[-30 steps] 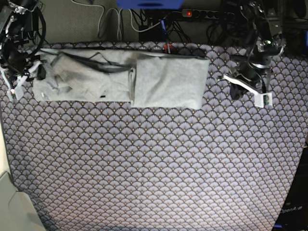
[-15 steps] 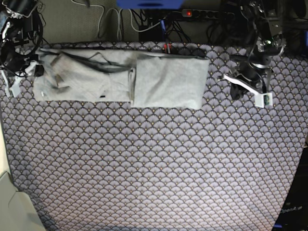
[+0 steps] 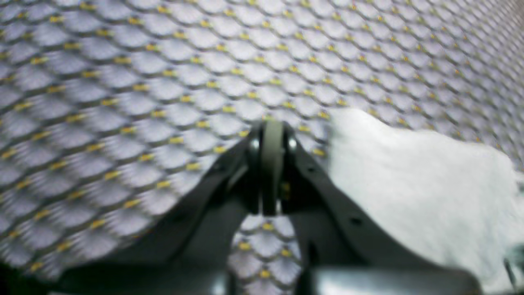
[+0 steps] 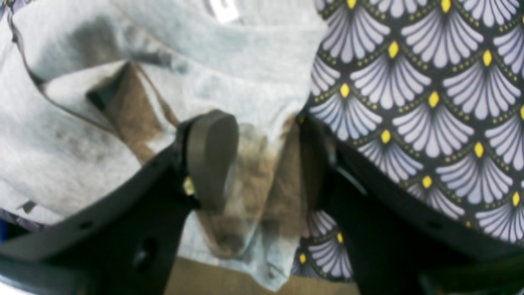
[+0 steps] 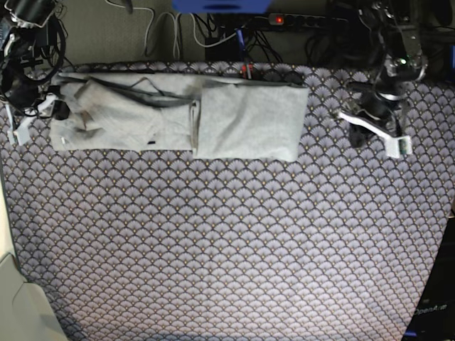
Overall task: Fold the T-shirt properly
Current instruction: 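Grasp the strip's other end with the right gripper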
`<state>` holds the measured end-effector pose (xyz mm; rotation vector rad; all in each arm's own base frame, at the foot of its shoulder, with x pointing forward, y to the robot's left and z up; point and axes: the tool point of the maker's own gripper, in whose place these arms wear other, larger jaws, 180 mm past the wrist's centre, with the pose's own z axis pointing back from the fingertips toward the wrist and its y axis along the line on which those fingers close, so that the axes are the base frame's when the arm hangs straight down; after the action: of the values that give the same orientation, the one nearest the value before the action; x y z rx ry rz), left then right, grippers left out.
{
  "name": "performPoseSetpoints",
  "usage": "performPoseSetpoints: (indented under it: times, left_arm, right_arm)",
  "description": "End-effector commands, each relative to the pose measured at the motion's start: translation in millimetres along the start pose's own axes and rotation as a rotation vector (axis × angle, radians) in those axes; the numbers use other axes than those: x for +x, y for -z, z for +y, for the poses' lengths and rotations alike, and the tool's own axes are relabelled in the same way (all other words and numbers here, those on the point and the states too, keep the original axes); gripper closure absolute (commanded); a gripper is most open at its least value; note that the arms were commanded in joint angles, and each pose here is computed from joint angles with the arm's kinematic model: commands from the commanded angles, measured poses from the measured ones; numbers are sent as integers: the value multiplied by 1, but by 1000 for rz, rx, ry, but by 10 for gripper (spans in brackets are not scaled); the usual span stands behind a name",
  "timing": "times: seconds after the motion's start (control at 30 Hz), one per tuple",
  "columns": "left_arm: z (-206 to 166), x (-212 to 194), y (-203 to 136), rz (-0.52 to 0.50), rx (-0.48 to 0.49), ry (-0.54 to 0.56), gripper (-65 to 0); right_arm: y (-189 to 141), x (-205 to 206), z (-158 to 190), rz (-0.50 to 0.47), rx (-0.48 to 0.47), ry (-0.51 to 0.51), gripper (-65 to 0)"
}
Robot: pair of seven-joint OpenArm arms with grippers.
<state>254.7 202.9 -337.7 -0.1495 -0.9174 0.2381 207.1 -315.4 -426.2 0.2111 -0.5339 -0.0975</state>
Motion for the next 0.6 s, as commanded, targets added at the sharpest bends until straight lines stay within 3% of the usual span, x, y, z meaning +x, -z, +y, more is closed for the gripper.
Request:
performPoseSetpoints:
  times: [0.0, 0.3, 0.57]
  left_arm:
    - [-1, 13, -4, -49, -7, 10, -4]
    - [5, 15, -5, -52, 7, 9, -4]
    - [5, 15, -5, -52, 7, 9, -4]
  right_arm:
    - [0, -11, -5, 58, -22, -8, -310]
    - [6, -16, 15, 41, 48, 25, -310]
    - [7, -10, 42, 49, 128, -20, -310]
